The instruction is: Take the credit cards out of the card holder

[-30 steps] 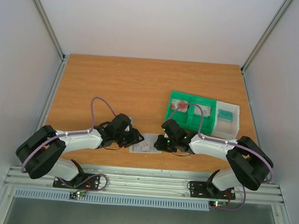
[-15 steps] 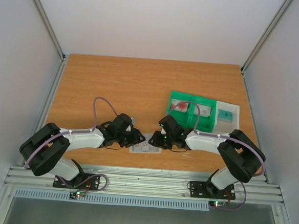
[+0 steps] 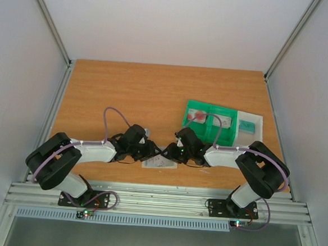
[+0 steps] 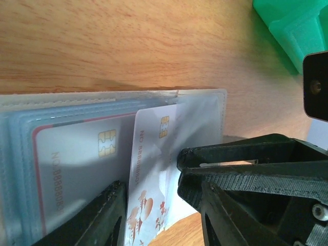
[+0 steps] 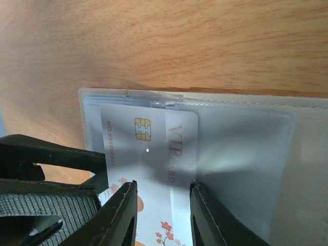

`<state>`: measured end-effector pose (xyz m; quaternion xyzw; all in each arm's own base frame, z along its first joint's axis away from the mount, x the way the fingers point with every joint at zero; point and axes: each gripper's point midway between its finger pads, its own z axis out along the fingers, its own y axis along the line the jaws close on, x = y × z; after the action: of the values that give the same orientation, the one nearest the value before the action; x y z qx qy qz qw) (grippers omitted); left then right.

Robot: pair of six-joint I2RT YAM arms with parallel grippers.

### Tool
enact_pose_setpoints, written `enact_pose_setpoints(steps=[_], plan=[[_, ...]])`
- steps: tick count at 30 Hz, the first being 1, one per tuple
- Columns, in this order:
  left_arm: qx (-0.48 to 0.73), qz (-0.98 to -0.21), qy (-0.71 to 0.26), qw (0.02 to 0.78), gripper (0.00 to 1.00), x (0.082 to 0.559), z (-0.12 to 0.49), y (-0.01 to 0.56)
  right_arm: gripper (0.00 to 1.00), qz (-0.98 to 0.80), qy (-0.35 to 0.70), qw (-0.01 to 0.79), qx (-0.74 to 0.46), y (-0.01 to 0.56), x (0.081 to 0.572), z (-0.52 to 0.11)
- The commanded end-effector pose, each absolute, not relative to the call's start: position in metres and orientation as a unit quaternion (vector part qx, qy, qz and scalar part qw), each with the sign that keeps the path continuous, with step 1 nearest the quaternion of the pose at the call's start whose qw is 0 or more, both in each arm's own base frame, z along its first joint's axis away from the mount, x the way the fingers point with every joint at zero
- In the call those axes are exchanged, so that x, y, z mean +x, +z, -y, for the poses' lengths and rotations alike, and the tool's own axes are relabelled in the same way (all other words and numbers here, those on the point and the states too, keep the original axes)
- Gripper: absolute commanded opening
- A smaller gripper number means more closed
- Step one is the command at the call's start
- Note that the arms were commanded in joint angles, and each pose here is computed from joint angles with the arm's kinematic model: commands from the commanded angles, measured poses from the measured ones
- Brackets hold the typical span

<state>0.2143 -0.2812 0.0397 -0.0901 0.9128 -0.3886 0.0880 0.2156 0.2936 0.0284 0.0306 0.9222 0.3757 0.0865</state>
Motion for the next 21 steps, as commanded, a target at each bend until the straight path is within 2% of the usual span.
enact_pose_setpoints(steps=[1, 4, 9, 21], plan=[[-0.100, -0.915, -0.382, 0.082, 0.38, 0.210, 0.277, 0.028, 0.31, -0.931, 0.355, 0.067, 0.045, 0.009, 0.207, -0.284], [-0.103, -0.914, -0.383, 0.085, 0.28, 0.211, 0.276, 0.030, 0.30, -0.932, 0.353, 0.068, 0.047, 0.007, 0.206, -0.282], [-0.102, -0.915, -0.381, 0.090, 0.02, 0.211, 0.275, 0.033, 0.29, -0.935, 0.343, 0.068, 0.050, 0.006, 0.205, -0.278], [-0.098, -0.915, -0.374, 0.120, 0.00, 0.212, 0.265, 0.048, 0.29, -0.929, 0.355, 0.100, 0.031, 0.021, 0.209, -0.269]])
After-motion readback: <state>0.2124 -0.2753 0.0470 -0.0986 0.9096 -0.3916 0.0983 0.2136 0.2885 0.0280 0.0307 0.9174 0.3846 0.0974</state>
